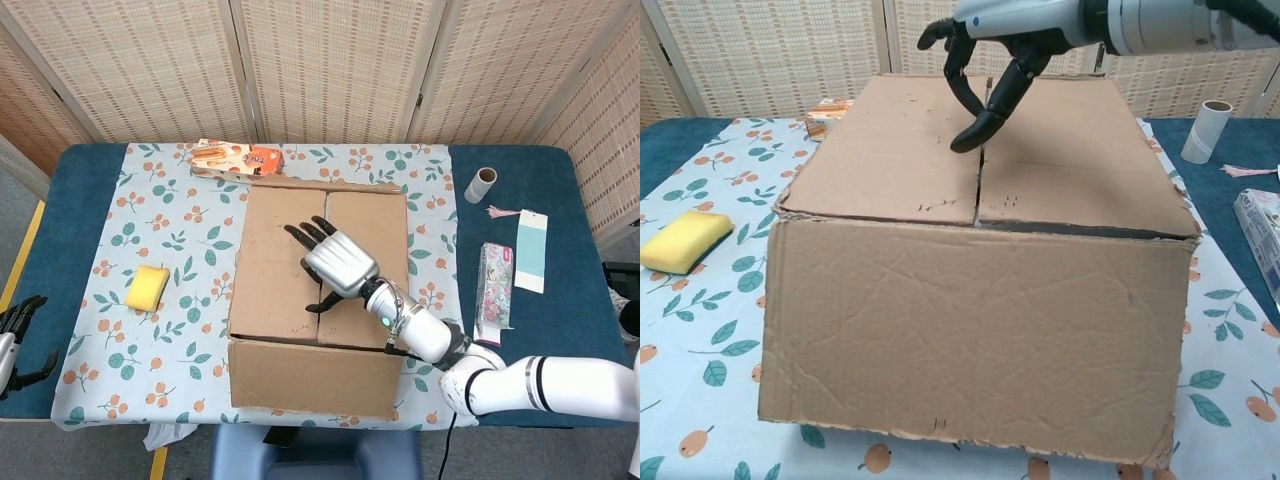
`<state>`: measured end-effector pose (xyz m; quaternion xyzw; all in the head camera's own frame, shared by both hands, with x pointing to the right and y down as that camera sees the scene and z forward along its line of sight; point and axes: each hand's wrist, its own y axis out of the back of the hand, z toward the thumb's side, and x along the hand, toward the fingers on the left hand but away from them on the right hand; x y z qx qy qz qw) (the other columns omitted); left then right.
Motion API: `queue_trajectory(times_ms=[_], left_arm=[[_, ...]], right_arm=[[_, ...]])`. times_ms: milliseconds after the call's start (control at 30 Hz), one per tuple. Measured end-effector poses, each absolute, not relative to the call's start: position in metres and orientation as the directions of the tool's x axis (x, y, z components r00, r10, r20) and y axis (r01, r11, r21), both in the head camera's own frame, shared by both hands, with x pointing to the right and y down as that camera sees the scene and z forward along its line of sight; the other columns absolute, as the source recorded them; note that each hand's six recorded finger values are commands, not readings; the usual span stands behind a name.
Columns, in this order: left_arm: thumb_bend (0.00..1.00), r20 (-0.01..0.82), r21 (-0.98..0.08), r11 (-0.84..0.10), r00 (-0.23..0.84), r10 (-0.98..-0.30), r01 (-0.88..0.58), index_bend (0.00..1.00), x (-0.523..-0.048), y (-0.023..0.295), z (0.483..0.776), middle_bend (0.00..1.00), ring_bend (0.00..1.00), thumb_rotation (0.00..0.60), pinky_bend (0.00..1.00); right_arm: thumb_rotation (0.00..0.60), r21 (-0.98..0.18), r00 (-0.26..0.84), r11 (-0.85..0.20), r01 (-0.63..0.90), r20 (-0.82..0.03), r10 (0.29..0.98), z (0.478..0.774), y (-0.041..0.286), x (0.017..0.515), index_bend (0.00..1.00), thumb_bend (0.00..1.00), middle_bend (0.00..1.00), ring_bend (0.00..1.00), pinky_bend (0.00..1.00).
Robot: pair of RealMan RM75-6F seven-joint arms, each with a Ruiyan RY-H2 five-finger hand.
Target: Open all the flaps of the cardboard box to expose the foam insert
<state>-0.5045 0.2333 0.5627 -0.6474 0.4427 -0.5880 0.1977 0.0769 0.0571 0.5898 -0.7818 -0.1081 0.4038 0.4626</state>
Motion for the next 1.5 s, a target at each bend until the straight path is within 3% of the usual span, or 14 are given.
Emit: queue_trajectory(times_ms=[900,1500], left_arm=[[0.48,0.574,-0.781,-0.511,-0.091,-0.814,-0.359,0.07,-0.509,0.232,0.560,0.07,0.00,0.600,0.00],[0.48,0.581,-0.784,-0.523,-0.097,-0.808,-0.335,0.07,-0.508,0.232,0.563,0.07,0.00,0.600,0.00]], right_arm=[[0.349,-0.777,0.604,-0.555,-0.296,-0.602,0.522,0.636,0.048,0.072,0.63,0.21,0.02,0.00,0.00],[0.350,-0.796,0.584,-0.534,-0.283,-0.585,0.563,0.610,0.043,0.100,0.63,0.21,0.02,0.00,0.00]])
